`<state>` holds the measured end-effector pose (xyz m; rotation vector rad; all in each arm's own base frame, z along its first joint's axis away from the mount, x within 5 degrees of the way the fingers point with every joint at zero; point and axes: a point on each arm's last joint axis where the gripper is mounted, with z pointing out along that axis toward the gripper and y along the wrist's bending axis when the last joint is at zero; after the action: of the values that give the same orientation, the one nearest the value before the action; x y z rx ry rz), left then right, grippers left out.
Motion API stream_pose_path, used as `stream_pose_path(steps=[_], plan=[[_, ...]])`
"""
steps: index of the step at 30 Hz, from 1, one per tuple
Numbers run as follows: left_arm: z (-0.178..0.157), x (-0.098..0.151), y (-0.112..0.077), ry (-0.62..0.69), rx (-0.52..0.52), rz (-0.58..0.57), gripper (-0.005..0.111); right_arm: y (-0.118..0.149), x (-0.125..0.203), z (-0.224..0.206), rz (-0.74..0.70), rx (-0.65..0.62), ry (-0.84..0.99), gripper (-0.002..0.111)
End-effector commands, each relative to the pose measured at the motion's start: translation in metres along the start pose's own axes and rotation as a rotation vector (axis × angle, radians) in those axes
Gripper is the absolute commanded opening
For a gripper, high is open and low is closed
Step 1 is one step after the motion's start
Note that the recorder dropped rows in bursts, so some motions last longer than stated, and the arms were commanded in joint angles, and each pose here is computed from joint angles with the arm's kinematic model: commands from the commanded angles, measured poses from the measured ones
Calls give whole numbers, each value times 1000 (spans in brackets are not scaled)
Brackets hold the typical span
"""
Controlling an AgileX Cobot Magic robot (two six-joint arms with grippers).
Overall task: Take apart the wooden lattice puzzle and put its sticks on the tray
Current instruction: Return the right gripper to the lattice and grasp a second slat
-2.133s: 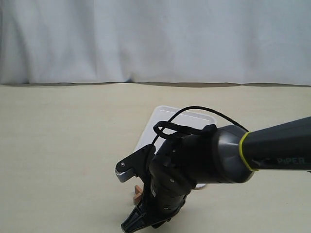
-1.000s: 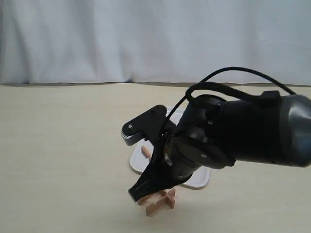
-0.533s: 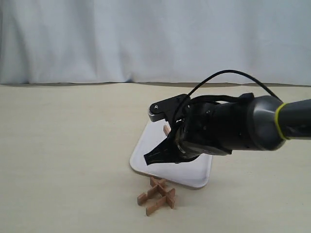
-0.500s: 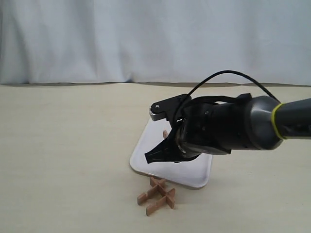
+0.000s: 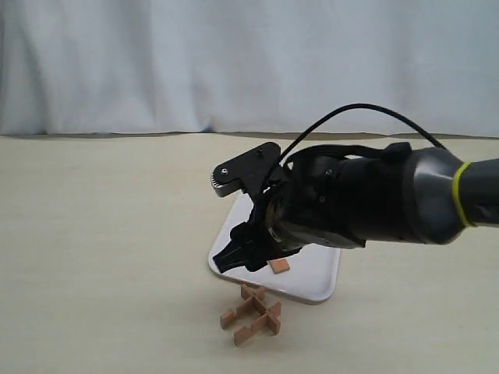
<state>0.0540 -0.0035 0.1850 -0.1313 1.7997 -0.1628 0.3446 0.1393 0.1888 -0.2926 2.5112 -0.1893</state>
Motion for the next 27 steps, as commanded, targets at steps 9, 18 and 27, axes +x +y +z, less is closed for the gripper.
stream_pose_path(steps=[9, 18, 27], plan=[[0, 0, 0, -8, 8, -2, 0, 10, 25, -25, -111, -179, 303, 60], [0, 0, 0, -8, 8, -2, 0, 12, 49, -12, -118, -199, 314, 60], [0, 0, 0, -8, 8, -2, 0, 10, 52, -5, -85, -210, 238, 60]])
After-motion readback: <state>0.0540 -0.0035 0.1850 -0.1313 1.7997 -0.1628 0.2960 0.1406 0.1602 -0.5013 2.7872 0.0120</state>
